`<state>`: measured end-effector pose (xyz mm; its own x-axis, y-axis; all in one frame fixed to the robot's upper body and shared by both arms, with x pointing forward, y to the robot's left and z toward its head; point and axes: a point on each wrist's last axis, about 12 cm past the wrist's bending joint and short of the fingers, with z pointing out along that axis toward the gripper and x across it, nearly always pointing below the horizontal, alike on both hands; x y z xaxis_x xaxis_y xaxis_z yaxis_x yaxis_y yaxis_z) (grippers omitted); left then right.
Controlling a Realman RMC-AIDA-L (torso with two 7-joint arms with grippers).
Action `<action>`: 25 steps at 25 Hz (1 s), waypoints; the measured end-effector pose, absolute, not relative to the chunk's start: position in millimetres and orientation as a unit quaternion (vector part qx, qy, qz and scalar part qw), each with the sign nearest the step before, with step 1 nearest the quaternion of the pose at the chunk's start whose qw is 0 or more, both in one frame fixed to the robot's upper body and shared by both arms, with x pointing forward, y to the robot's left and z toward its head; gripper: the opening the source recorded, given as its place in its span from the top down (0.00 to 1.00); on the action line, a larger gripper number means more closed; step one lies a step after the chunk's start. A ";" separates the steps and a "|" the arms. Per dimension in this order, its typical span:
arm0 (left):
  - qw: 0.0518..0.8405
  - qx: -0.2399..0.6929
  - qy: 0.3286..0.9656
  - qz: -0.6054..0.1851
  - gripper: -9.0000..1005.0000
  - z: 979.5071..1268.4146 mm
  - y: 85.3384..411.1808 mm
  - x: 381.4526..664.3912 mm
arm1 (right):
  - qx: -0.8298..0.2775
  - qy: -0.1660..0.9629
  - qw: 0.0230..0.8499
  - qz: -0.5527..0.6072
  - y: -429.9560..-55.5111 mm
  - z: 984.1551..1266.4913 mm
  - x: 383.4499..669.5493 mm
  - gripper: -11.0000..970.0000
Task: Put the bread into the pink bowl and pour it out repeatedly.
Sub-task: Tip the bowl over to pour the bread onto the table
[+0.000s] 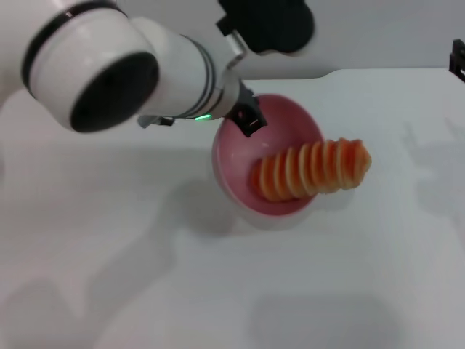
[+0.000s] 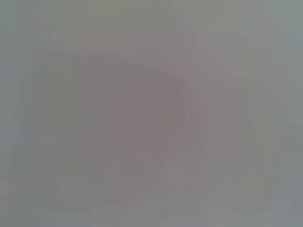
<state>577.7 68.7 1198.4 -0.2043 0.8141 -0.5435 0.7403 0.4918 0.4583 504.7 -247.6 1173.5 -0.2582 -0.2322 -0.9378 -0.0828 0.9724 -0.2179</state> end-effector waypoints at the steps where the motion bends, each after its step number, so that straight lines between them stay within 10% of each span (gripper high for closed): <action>1: 0.390 0.511 0.764 0.055 0.95 1198.0 65.0 576.5 | -0.096 0.793 0.598 -0.062 -248.7 1171.3 503.8 0.21; 25: 0.472 0.630 0.600 0.145 0.95 1171.1 29.0 554.0 | -0.102 0.808 0.576 -0.066 -249.2 1158.1 503.5 0.21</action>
